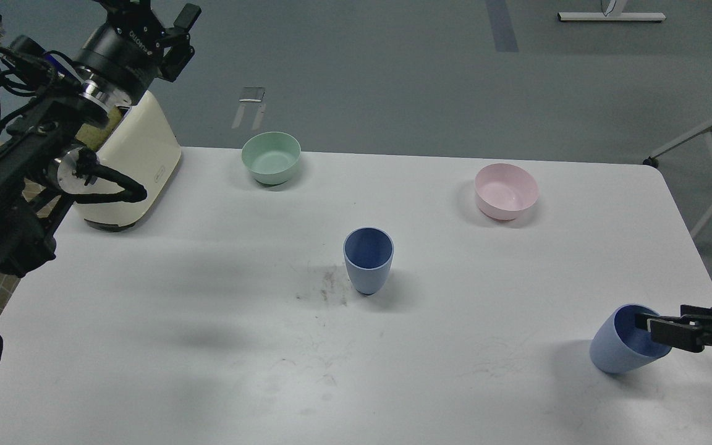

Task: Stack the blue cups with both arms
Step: 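Reach the right gripper to the other blue cup and grasp it, then lift the blue cup and carry it above the centered blue cup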

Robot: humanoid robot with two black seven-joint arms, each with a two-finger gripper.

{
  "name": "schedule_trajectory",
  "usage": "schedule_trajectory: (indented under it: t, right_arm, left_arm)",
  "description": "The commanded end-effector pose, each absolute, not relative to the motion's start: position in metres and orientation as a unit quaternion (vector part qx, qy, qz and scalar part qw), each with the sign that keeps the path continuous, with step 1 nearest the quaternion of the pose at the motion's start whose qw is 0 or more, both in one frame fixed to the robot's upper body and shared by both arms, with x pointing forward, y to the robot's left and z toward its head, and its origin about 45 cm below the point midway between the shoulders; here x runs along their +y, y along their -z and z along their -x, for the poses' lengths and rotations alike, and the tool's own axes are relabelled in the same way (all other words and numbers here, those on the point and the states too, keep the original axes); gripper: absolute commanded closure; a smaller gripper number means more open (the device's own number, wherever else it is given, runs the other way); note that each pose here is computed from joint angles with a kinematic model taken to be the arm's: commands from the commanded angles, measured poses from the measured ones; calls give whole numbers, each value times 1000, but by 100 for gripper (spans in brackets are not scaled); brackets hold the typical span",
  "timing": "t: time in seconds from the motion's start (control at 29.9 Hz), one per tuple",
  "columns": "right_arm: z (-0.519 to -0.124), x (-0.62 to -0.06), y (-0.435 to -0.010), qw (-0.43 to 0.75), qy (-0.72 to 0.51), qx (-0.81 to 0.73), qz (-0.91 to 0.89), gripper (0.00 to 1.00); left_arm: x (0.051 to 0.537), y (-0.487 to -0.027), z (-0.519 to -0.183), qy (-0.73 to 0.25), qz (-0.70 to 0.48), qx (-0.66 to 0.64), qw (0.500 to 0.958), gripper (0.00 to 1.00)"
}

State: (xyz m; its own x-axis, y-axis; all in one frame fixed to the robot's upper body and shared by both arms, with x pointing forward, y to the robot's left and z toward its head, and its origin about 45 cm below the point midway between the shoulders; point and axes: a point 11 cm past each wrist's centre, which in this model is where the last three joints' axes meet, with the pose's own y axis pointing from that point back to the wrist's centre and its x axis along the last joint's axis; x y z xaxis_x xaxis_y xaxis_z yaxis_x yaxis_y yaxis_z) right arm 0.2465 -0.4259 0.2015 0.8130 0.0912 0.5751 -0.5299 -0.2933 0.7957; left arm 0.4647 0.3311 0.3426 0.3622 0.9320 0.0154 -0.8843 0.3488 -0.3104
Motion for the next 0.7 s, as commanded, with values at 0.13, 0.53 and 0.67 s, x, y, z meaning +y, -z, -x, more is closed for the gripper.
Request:
schedule_trajectory:
  t: [0.13,0.53,0.67]
  right_arm:
    - [-245,-424,-198,585,-271,-138,-752,85]
    - [-278,-419,-234,556,-316,-197,-743,100]
    - [-304,-415,-274,532,-360,-237,-729,100]
  left_arm:
    - [333,-337,-463,-559,122,-90,815,3]
    - [333,-337,-463,-559,123,-91,815,3]
    - [334,-338,-463,-559,122,-91,815,3]
